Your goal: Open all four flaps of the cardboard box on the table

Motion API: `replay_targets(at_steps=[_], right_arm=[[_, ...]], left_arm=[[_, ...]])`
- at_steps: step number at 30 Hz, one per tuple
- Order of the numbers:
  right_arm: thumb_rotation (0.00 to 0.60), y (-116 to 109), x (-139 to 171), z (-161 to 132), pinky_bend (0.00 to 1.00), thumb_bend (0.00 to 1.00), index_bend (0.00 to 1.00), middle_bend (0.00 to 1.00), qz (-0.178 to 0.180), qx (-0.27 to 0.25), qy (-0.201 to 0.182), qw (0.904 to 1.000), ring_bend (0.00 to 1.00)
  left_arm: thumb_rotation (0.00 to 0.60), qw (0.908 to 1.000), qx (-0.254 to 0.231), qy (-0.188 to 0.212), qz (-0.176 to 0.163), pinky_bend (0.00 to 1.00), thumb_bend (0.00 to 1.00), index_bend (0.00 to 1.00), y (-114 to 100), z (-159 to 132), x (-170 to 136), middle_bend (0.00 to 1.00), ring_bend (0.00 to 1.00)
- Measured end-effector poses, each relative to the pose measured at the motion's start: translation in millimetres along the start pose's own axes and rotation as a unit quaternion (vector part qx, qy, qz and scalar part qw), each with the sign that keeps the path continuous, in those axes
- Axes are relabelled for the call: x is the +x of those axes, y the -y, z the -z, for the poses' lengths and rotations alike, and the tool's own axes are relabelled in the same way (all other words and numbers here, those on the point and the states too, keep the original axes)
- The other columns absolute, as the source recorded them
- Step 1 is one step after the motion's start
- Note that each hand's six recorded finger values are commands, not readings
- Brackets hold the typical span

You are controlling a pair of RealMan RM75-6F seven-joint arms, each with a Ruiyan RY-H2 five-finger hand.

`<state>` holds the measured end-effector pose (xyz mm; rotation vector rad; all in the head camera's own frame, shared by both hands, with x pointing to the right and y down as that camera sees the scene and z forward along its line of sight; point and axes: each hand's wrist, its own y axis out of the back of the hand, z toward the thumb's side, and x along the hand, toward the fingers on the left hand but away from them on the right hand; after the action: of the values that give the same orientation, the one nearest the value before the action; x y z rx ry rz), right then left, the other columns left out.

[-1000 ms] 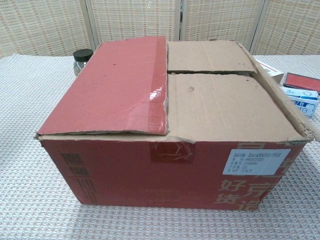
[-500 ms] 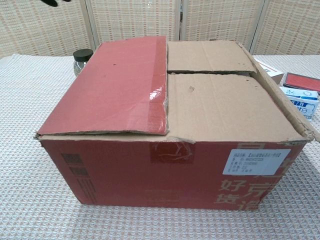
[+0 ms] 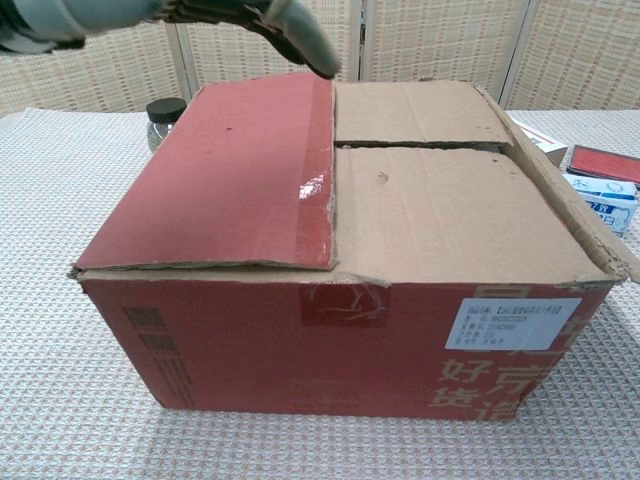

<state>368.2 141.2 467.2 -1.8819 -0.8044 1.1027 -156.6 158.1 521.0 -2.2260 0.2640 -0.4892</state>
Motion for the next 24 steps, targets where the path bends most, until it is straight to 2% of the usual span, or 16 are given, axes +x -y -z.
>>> replay_targets(at_steps=[5, 11, 24], right_arm=[[0.086, 2.1, 1.0, 3.4, 0.0, 0.14, 0.48, 0.48, -0.003, -0.001, 0.005, 1.0, 0.47], [0.084, 6.1, 3.4, 10.3, 0.0, 0.14, 0.48, 0.48, -0.007, -0.006, 0.015, 0.9998, 0.47], [0.083, 10.9, 5.7, 17.6, 0.0, 0.14, 0.48, 0.48, -0.008, -0.017, 0.024, 0.9995, 0.47]], left_arm=[[0.0, 0.9989, 0.037, 0.018, 0.025, 0.0, 0.15, 0.21, 14.3, -3.9, 24.3, 0.21, 0.15], [0.0, 0.9978, 0.052, 0.015, 0.039, 0.0, 0.15, 0.22, 23.4, 0.1, 43.4, 0.23, 0.15], [0.0, 0.9925, 0.114, 0.001, 0.045, 0.0, 0.15, 0.35, 28.7, 12.0, 49.0, 0.33, 0.21]])
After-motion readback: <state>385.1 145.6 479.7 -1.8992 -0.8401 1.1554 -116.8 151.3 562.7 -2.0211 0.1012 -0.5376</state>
